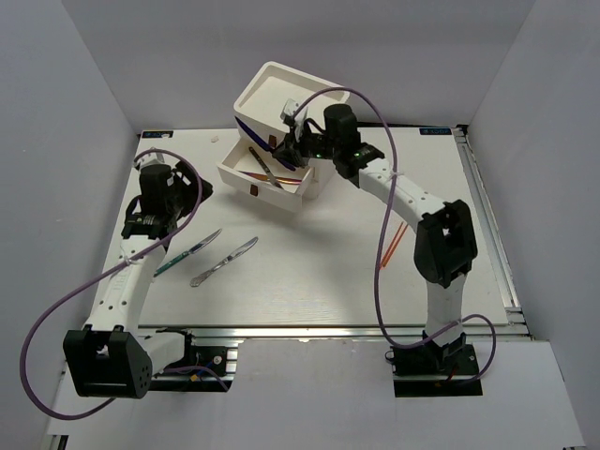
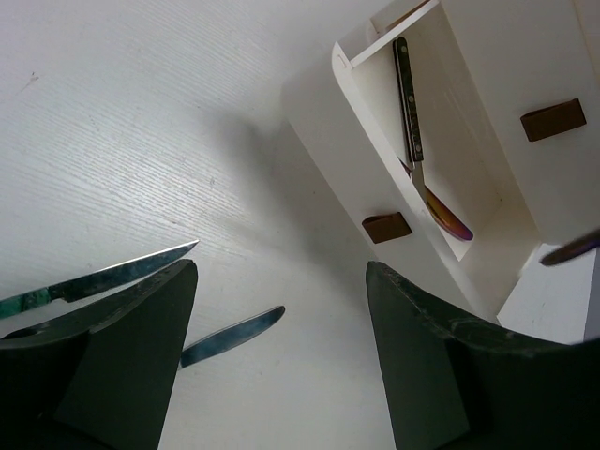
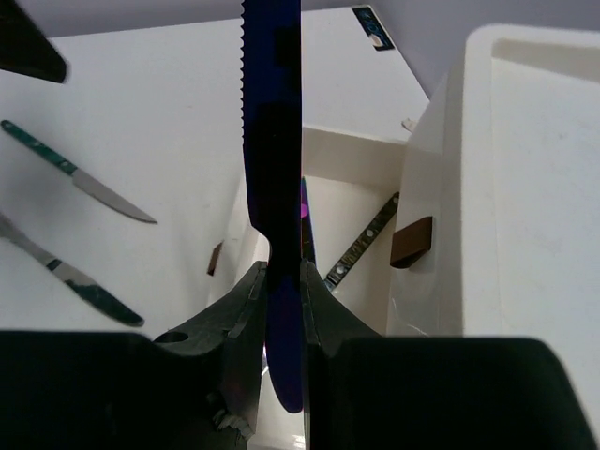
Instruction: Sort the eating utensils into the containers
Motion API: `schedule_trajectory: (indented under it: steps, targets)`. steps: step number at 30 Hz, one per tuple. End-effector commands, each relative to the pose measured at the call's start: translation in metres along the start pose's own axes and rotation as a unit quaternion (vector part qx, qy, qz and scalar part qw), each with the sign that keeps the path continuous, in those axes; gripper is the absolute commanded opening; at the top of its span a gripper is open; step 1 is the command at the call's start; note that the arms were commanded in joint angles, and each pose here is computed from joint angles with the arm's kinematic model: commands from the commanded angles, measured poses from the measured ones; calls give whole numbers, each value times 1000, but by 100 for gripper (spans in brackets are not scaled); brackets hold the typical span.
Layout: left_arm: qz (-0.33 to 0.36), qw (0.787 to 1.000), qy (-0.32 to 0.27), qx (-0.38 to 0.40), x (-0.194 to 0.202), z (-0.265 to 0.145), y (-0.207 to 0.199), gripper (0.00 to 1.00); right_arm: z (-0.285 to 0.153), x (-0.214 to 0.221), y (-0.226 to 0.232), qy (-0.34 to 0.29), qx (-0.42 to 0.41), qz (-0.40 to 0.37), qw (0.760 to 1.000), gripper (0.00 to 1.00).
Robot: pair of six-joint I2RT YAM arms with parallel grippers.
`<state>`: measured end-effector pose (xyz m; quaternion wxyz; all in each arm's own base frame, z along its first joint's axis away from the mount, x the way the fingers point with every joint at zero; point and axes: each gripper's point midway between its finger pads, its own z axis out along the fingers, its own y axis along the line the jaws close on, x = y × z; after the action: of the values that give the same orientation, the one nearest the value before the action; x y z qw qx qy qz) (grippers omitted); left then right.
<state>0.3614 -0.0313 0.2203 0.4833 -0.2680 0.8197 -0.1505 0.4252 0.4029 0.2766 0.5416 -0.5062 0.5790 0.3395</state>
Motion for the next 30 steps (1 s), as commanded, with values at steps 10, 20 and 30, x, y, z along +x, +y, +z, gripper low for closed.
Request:
schedule_trajectory:
  steps: [10,20,30]
  targets:
    - [-13,1000,8,-3,4,-10,3,82,20,49,-33,37,91,-24,995,6]
    - [-124,986,48,-97,39,1,38,68,11,20,-12,20,32,-12,999,46]
    - [-267,912,109,-293,87,-10,94,67,-24,-28,12,-26,-91,-28,995,64]
